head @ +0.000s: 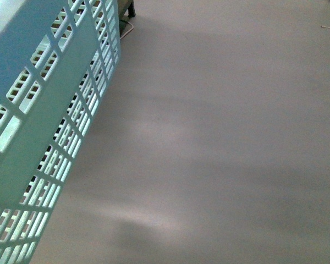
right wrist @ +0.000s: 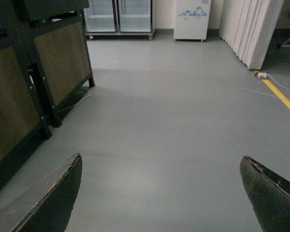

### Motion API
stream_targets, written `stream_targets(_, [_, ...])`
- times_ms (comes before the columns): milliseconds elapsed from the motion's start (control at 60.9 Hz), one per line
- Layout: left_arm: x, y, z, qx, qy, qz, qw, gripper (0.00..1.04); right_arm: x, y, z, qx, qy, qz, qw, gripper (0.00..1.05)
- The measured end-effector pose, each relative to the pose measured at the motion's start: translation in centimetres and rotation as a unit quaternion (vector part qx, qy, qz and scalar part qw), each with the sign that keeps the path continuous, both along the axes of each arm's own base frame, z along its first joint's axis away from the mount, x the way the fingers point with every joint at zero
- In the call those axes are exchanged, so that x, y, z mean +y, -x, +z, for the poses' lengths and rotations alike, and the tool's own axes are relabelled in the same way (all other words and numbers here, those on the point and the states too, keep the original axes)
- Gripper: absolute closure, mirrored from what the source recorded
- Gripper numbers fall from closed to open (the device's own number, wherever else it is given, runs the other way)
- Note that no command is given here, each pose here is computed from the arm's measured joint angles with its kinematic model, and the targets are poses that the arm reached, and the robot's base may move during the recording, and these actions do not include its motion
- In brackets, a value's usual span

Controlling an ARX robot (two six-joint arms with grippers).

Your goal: Pick lemon and mango into basket

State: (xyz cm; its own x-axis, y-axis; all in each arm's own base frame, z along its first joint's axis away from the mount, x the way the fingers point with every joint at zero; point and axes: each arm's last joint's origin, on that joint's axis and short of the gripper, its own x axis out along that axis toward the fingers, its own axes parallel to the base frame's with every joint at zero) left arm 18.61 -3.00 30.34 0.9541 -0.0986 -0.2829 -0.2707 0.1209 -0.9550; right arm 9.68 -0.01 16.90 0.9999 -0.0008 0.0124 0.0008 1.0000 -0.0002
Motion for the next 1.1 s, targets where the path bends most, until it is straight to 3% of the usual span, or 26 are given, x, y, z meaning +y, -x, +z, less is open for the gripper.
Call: stream_targets(1099, [0.0, 0.0, 0.03, 0.0, 0.0, 0.0, 1.0, 1.0, 0.0, 0.0, 0.0, 0.0, 0.0, 0.0, 1.0, 0.09])
